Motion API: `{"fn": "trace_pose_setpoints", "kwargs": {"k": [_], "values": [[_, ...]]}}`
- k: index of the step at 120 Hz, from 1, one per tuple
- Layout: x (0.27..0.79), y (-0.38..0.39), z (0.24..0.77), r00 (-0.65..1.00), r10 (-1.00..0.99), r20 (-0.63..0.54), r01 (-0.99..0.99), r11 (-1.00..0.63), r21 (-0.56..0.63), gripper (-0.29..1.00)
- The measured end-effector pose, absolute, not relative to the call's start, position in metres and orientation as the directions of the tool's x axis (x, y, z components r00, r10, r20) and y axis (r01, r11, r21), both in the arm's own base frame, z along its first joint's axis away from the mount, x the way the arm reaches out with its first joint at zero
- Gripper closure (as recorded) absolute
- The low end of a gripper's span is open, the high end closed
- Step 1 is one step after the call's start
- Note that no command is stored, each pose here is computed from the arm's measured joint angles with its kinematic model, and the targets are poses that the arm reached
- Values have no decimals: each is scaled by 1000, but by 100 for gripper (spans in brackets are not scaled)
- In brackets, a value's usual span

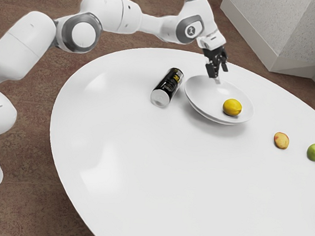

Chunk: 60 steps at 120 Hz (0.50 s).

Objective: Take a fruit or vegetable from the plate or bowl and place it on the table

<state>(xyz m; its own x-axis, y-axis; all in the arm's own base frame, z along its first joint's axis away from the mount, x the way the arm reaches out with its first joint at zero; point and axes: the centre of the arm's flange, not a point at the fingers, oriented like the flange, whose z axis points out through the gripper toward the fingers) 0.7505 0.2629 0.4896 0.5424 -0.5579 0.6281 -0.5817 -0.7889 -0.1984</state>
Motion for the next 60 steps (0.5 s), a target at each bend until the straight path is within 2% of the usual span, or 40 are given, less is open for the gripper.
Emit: {"fn": "trace_pose_setpoints", "kwargs": {"k": [10, 37, 60], "values": [[760, 260, 473, 533, -530, 659, -572, -800, -181, 0], [767, 256, 470, 512, -501, 698, -548, -816, -184, 0], [782, 226, 445, 504, -479, 718, -563, -813, -147, 0]]}}
